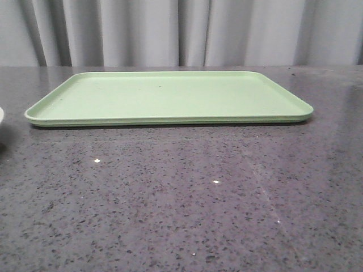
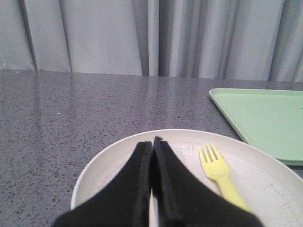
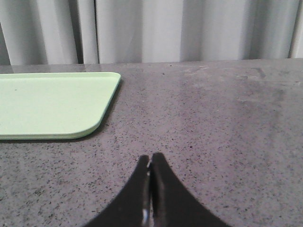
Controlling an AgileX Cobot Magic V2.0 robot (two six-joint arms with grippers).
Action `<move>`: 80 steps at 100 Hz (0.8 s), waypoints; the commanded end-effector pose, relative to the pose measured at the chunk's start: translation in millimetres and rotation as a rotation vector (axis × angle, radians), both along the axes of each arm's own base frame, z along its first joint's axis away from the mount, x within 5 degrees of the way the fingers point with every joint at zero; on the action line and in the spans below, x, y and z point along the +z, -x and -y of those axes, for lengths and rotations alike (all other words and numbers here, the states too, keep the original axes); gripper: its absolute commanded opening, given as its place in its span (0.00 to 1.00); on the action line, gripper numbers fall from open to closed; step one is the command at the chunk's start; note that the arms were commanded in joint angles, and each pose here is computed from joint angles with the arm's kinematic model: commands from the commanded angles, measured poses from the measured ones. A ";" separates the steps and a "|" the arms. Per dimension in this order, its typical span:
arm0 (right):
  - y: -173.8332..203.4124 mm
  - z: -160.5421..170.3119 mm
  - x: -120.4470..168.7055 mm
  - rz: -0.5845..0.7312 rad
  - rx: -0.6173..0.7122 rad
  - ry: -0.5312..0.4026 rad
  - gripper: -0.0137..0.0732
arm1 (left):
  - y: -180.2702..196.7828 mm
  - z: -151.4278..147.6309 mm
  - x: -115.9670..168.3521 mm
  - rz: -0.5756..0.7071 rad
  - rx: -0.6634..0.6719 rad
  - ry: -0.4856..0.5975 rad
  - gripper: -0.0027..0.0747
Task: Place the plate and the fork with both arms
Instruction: 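Lower the left gripper toward the rim of the cream plate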
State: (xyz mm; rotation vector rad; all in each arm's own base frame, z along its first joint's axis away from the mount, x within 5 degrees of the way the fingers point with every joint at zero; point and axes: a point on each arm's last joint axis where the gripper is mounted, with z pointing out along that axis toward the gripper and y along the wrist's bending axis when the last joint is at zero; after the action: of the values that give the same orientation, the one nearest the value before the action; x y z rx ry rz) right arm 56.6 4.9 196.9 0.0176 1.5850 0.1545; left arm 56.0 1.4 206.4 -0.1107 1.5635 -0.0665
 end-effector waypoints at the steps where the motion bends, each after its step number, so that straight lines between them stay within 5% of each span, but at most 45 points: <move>1: 4.2 0.5 19.9 0.120 -0.003 0.006 0.08 | 5.6 -0.4 21.5 0.143 0.007 0.007 0.01; 30: 3.5 1.2 66.8 0.003 -0.012 0.014 0.08 | 10.6 0.6 81.5 0.136 -0.003 0.006 0.01; 59: -18.7 -0.1 127.7 -0.129 -0.017 0.025 0.08 | -15.6 0.9 141.0 -0.065 -0.015 0.006 0.01; 80: -48.3 -2.2 144.3 -0.297 -0.021 0.039 0.08 | -46.9 0.1 159.8 -0.184 -0.019 0.010 0.01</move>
State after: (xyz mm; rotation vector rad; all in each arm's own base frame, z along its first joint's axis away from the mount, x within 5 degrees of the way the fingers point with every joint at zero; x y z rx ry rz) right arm 92.5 6.7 324.1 0.0353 1.9018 0.1221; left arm 89.5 0.4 347.6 -0.1025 1.7879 -0.0762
